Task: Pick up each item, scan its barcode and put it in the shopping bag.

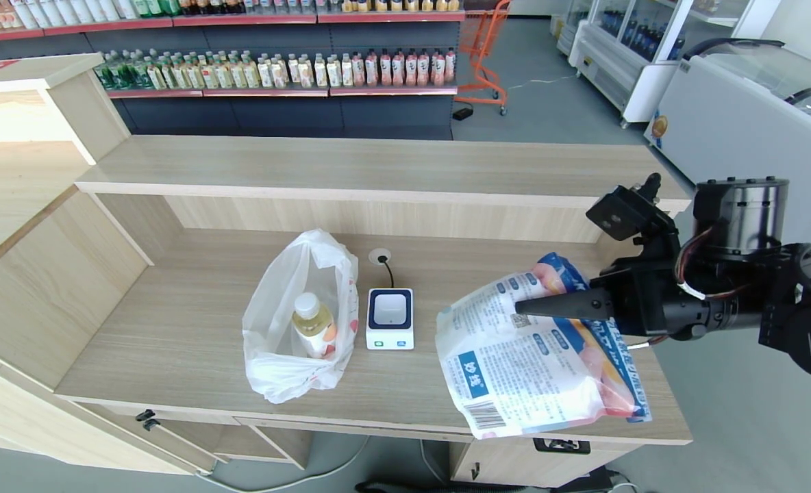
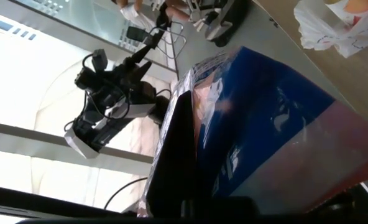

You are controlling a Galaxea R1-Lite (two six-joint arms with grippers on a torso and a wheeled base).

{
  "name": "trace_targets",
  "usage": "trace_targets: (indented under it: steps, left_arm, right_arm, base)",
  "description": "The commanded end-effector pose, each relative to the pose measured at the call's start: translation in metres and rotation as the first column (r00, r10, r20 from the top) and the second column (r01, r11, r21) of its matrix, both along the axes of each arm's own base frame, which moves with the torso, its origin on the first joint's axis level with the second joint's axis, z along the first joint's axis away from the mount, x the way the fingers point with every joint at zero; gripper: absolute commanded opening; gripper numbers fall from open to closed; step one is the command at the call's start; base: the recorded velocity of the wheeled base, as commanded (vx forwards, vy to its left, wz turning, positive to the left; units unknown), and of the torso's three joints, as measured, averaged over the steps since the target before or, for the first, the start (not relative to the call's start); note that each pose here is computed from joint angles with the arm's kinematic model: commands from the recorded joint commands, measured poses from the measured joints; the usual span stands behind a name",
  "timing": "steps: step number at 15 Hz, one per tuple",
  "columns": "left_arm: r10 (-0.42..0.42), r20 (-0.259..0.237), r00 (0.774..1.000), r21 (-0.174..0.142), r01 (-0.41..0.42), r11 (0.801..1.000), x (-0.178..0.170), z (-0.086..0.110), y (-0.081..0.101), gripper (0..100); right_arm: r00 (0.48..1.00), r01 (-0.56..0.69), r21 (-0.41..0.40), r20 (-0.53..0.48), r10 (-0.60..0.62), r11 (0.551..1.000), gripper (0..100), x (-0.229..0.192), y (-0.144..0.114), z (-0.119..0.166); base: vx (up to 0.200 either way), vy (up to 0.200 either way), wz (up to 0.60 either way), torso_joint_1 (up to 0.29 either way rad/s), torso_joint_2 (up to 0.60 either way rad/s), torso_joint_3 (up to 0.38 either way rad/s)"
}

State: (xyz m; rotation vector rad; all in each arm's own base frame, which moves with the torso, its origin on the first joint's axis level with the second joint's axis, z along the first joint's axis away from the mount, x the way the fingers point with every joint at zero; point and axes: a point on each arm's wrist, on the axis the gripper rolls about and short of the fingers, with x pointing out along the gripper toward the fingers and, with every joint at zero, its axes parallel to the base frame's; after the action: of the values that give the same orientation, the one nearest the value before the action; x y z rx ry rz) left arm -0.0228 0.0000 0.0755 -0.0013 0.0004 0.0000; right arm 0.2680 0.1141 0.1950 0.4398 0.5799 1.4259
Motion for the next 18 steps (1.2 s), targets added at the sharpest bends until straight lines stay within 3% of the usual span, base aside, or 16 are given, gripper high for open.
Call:
trace_targets:
  steps: [1,5,7,8,10,12,17,18]
  left_arm:
    - [0.000,0.000,1.000,0.000,0.000,1.000,0.000,0.000,0.000,100]
    - [0.000,0.000,1.000,0.000,0.000,1.000,0.000,0.000,0.000,100]
    - [0.000,0.000,1.000,0.000,0.000,1.000,0.000,0.000,0.000,100]
    - [0.000,0.000,1.000,0.000,0.000,1.000,0.000,0.000,0.000,100]
    - [0.000,0.000,1.000,0.000,0.000,1.000,0.000,0.000,0.000,100]
    - [0.000,0.000,1.000,0.000,0.000,1.000,0.000,0.000,0.000,100]
    - [0.000,0.000,1.000,0.000,0.000,1.000,0.000,0.000,0.000,100]
    - [0.000,0.000,1.000,0.000,0.000,1.000,0.000,0.000,0.000,100]
  right_arm:
    - [1.000,-0.003,-0.002,0.001,0.003,1.000,0,0.000,0.003,-0.001]
    - [0.999,0.025,-0.013,0.025,-0.024,1.000,0,0.002,0.003,-0.002]
    - [0.979,0.110,-0.081,0.181,-0.094,0.991,0,0.006,0.001,-0.020]
    - [0.937,0.175,-0.142,0.327,-0.121,0.974,0,0.010,-0.004,-0.033]
    - [0.796,0.319,-0.243,0.593,-0.120,0.916,0,0.020,-0.028,-0.049]
    - [0.682,0.505,-0.326,0.718,-0.139,0.799,0,0.018,-0.056,-0.052]
    - [0.582,0.660,-0.382,0.805,-0.118,0.647,0,0.008,-0.105,-0.057]
    - [0.568,0.672,-0.370,0.813,-0.126,0.641,0,0.008,-0.107,-0.057]
  base:
    - [0.000,0.000,0.00,0.000,0.00,0.000]
    - [0.000,0.000,0.00,0.000,0.00,0.000]
    - [0.000,0.000,0.00,0.000,0.00,0.000]
    - [0.000,0.000,0.00,0.000,0.00,0.000]
    - [0.000,0.000,0.00,0.000,0.00,0.000]
    - [0.000,0.000,0.00,0.000,0.00,0.000]
    - [0.000,0.000,0.00,0.000,0.00,0.000]
    - [0.000,0.000,0.00,0.000,0.00,0.000]
